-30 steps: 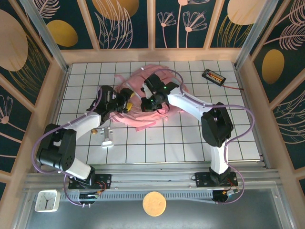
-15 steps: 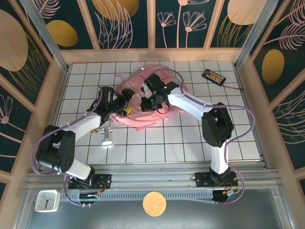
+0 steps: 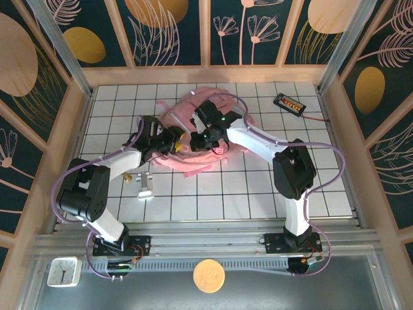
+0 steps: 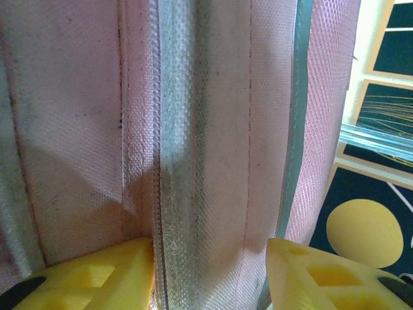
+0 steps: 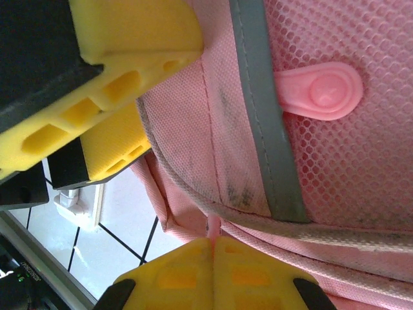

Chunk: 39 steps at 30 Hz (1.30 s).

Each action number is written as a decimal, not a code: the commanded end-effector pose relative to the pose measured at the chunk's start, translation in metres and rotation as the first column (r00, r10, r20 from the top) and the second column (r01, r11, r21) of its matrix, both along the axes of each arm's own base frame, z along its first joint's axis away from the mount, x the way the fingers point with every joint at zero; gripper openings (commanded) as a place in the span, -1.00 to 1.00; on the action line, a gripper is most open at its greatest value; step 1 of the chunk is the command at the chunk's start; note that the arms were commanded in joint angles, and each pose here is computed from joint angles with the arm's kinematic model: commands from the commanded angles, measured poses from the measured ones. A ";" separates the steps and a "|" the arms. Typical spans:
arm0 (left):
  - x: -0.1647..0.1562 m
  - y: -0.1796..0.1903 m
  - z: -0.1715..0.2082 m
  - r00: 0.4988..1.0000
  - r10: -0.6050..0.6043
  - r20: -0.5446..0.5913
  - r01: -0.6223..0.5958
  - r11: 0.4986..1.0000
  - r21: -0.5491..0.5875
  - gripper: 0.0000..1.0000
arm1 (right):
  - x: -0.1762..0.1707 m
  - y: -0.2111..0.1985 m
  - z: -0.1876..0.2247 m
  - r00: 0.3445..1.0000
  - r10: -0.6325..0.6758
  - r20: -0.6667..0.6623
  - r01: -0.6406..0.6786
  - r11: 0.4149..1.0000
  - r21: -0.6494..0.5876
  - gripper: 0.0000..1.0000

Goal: Pack the student bag

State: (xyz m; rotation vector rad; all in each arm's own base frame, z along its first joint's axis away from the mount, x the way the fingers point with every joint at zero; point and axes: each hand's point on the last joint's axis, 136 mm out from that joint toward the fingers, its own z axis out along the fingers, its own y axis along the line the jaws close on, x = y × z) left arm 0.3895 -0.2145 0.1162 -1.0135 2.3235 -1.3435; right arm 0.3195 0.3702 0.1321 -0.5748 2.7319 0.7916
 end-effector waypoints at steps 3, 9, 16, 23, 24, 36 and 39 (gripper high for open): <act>0.001 -0.010 0.006 0.999 -0.031 0.018 0.032 0.998 -0.051 -0.17 | -0.004 0.003 0.019 0.999 -0.006 0.039 0.005 1.000 0.027 -1.00; -0.003 -0.010 0.004 0.999 -0.040 0.015 0.041 0.998 -0.054 -0.50 | -0.003 0.001 0.016 0.999 -0.014 0.042 0.014 1.000 0.020 -1.00; -0.006 -0.010 0.006 0.999 -0.042 0.028 0.043 0.997 -0.060 -0.89 | -0.004 0.001 0.014 0.999 -0.014 0.038 0.013 1.000 0.018 -1.00; -0.010 -0.008 0.007 0.998 -0.043 0.039 0.045 0.997 -0.060 -1.00 | -0.003 0.002 0.013 0.999 -0.015 0.038 0.015 1.000 0.017 -1.00; -0.010 -0.008 0.009 0.998 -0.046 0.046 0.048 0.997 -0.061 -1.00 | -0.003 0.001 0.012 0.999 -0.016 0.036 0.016 1.000 0.014 -1.00; -0.006 -0.006 0.012 0.998 -0.029 0.061 0.032 0.998 -0.049 -1.00 | -0.003 -0.002 0.010 0.999 -0.011 0.044 0.011 1.000 -0.001 -1.00; -0.004 -0.008 0.013 0.998 -0.035 0.058 0.038 0.998 -0.049 -1.00 | -0.003 -0.004 0.011 0.999 -0.009 0.049 0.009 1.000 -0.002 -1.00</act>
